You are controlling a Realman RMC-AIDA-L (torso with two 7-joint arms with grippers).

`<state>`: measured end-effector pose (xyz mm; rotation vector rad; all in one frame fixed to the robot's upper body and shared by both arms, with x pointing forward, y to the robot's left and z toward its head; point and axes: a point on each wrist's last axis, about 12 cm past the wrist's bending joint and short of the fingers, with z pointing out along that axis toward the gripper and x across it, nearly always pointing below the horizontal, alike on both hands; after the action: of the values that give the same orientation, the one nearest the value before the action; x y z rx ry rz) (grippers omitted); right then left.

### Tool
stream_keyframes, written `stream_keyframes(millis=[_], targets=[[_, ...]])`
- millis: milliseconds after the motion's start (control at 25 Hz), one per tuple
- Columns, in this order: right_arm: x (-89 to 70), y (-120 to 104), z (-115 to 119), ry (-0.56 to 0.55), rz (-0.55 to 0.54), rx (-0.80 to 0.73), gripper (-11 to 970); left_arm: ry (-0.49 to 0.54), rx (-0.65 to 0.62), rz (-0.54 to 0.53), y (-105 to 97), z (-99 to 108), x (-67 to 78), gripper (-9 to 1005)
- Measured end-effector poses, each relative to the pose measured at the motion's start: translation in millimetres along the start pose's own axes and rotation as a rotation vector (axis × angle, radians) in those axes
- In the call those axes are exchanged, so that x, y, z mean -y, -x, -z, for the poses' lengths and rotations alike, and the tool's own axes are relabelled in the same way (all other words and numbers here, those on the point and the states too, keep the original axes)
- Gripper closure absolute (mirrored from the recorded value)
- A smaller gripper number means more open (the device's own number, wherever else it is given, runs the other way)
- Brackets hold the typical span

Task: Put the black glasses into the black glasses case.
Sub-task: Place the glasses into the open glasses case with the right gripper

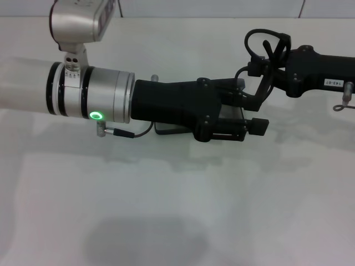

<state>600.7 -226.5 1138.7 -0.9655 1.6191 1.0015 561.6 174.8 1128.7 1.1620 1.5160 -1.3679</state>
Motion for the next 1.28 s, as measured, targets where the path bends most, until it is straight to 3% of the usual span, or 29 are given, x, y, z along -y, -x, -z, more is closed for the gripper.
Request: stream_keyframes(millis=[480, 600, 720, 960, 1280], targets=[[-3.2, -2.5, -4.5, 0.011, 0.036, -0.018, 834, 0.036, 0.031, -0.006, -1.6, 6.4, -1.2, 463], [-11.6, -5.0, -13.0, 0.044, 0.118, -0.091, 833, 0.133, 0.112, -0.001, -2.1, 26.5, -5.3, 463], [-17.5, -5.0, -19.7, 0.053, 0.181, -0.156, 833, 0.294, 0.229, 0.014, -5.4, 57.9, -10.3, 463], [-38.8, -1.4, -50.3, -0.029, 0.391, -0.289, 832, 0.585, 0.397, 0.03, -25.7, 103.8, -11.0, 464], [-72.6, -15.3, -80.4, -0.1, 0.611, -0.347, 832, 0.676, 0.422, 0.046, -31.4, 109.3, -15.1, 464]])
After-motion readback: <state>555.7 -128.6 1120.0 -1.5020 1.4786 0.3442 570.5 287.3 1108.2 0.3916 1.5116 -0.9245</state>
